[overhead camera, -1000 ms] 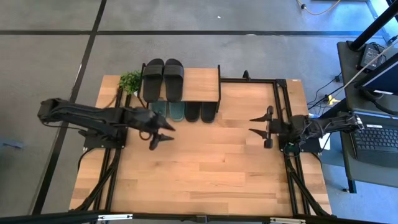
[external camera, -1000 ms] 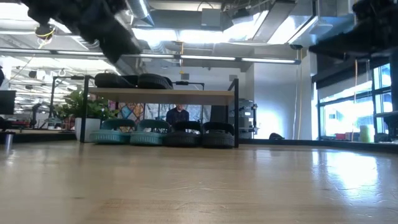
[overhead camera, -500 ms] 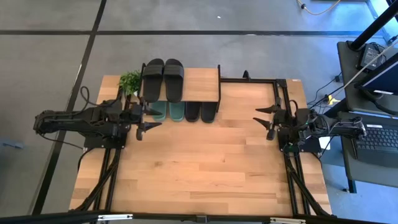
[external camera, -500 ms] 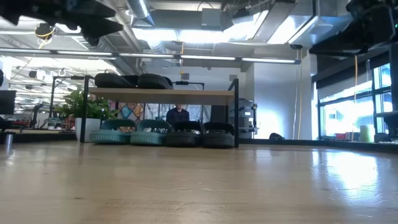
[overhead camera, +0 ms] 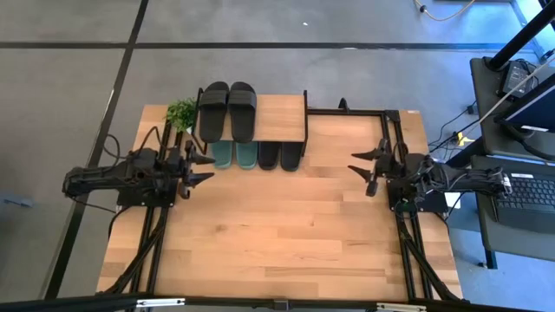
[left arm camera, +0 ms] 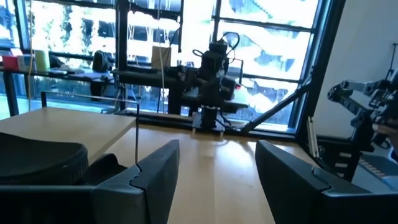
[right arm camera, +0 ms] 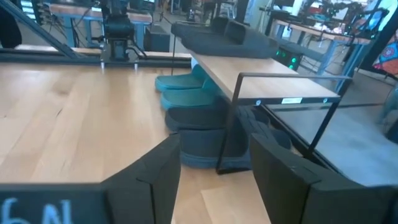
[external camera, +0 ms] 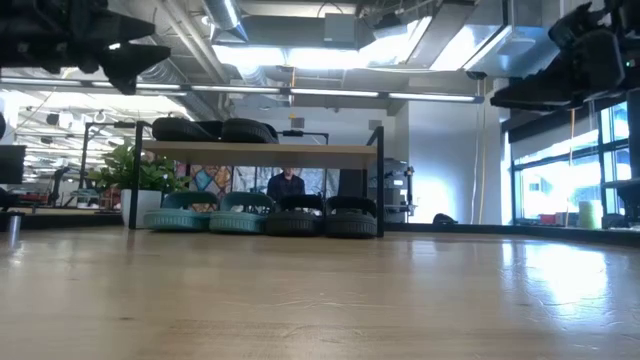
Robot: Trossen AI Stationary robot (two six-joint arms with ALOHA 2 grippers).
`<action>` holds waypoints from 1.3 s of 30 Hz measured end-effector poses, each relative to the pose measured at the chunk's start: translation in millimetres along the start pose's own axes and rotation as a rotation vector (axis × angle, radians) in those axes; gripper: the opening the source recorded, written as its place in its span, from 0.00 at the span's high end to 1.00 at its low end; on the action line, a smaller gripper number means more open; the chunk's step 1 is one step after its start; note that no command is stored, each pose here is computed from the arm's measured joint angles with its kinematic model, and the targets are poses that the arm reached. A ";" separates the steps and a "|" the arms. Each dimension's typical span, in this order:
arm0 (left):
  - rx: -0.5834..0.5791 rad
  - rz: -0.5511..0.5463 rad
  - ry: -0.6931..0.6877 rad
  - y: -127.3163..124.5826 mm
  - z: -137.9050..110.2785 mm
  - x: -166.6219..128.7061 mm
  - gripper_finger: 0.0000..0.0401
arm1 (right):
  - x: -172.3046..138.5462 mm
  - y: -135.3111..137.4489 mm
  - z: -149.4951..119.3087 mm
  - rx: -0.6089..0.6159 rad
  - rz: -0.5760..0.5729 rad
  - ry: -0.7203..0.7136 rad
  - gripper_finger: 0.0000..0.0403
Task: Pick and place slides into the shelf
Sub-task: Return to Home Position
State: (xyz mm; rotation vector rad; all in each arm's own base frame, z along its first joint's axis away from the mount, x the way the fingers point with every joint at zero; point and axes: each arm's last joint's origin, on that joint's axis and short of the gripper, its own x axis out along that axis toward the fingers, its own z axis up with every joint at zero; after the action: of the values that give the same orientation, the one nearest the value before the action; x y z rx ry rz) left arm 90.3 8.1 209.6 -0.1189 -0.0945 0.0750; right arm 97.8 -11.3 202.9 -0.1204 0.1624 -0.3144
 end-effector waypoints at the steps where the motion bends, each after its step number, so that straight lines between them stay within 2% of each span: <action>1: 0.000 -0.001 -0.010 0.2 -1.7 -1.3 0.49 | 0.7 0.3 -1.7 0.011 -0.001 0.003 0.53; 11: -0.007 0.003 0.029 2.4 -20.0 -0.5 0.49 | 7.2 3.8 -16.1 0.038 -0.003 -0.043 0.53; 23: -0.005 0.002 0.055 2.6 -22.4 -0.7 0.49 | 12.1 8.0 -39.7 0.105 0.006 -0.037 0.53; 33: -0.005 0.004 0.068 5.1 -42.1 2.9 0.49 | 12.7 9.0 -40.6 0.117 0.030 -0.057 0.53; 39: -0.005 0.009 0.069 5.2 -42.2 2.9 0.49 | 12.8 9.0 -40.8 0.113 0.029 -0.055 0.53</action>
State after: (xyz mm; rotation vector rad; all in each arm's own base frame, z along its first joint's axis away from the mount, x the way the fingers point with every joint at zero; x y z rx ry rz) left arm 96.9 8.6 167.5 -0.1267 -0.0249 0.0799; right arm 105.2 -10.6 159.8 -0.0152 0.0914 -0.2898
